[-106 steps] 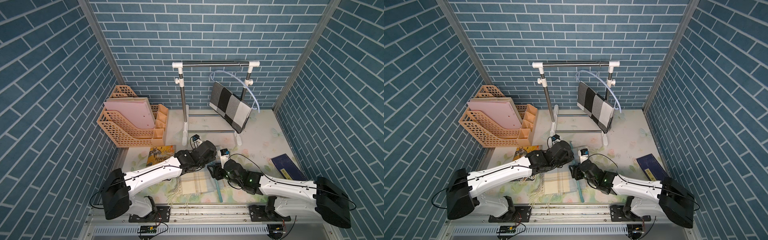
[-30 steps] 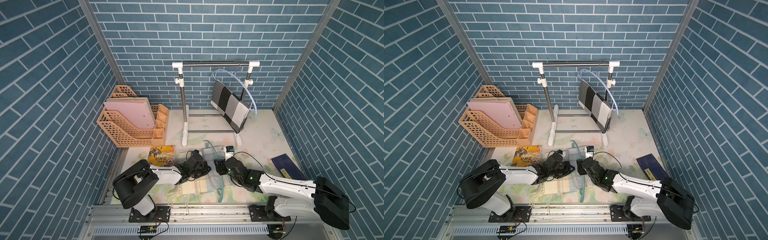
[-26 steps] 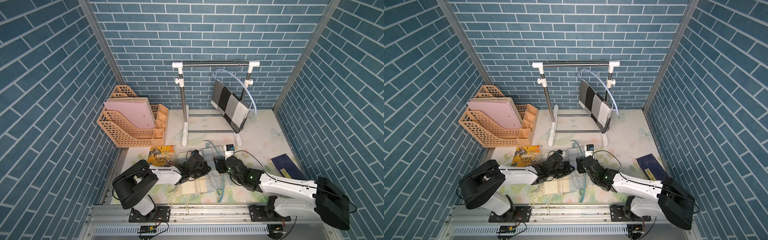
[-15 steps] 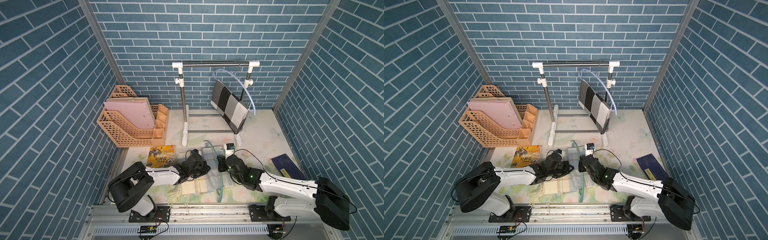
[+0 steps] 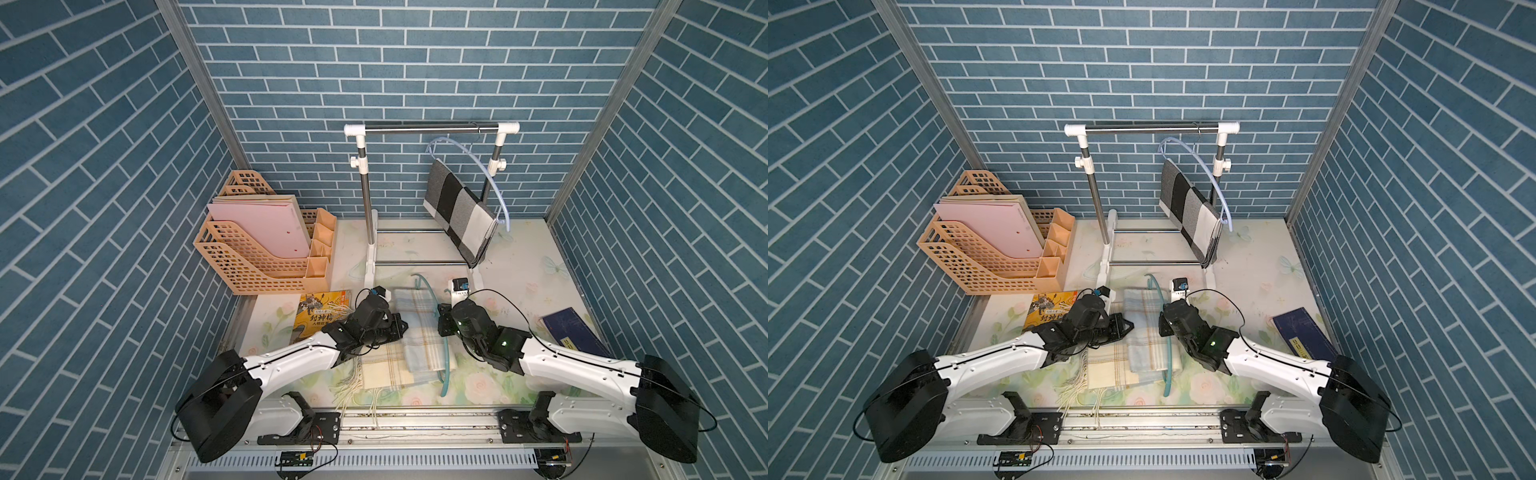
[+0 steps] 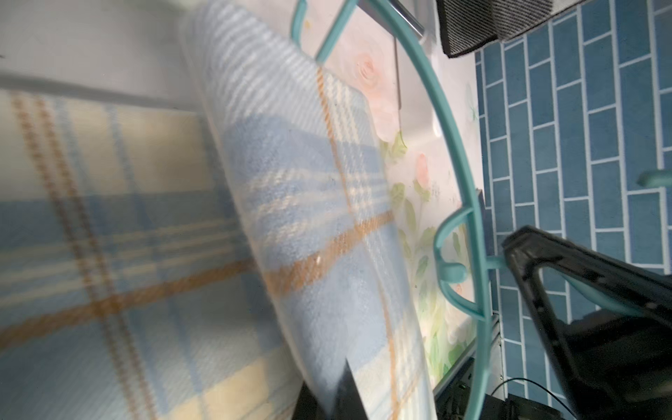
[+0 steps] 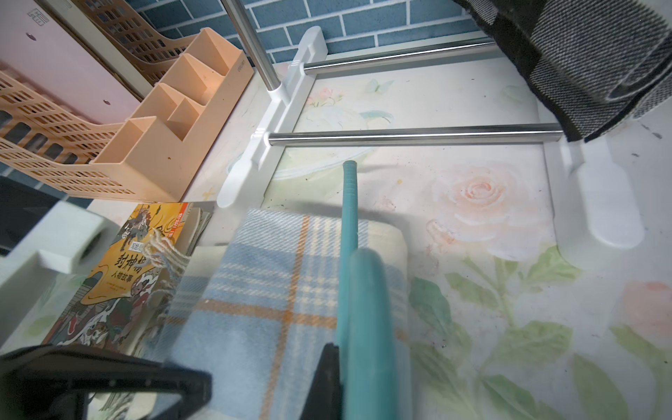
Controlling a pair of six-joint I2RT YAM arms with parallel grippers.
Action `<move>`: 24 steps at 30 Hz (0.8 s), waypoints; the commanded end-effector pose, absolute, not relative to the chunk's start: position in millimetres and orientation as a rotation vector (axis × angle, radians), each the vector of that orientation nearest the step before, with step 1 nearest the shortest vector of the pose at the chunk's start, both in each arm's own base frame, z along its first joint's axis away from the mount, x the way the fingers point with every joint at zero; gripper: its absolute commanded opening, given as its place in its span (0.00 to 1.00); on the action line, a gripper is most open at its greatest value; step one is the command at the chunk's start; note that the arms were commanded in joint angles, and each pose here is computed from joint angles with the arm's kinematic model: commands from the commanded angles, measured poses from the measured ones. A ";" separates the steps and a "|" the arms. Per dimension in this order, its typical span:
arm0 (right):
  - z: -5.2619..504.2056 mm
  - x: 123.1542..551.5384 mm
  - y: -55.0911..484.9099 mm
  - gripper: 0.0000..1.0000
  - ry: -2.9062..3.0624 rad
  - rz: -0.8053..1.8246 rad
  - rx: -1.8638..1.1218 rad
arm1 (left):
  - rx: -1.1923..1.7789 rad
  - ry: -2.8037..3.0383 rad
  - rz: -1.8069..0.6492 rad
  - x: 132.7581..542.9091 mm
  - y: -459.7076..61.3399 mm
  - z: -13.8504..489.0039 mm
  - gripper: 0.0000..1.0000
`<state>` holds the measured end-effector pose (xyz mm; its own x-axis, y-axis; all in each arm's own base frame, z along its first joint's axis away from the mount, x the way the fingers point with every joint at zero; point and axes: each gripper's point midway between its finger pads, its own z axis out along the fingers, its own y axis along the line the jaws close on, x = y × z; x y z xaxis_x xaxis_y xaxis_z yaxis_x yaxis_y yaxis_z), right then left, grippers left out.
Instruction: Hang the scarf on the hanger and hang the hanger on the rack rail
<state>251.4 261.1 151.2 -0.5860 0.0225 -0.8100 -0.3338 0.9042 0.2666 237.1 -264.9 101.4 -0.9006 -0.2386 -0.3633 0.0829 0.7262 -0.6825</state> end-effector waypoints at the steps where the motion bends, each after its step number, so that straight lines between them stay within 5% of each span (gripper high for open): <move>1: 149.9 256.5 256.1 0.00 2.176 0.420 -0.246 | -0.113 2.590 -0.907 228.9 -237.0 77.5 0.00; 24: 144.0 254.8 290.9 0.00 2.222 0.591 -0.223 | -0.337 2.636 -0.647 220.3 -148.5 56.0 0.00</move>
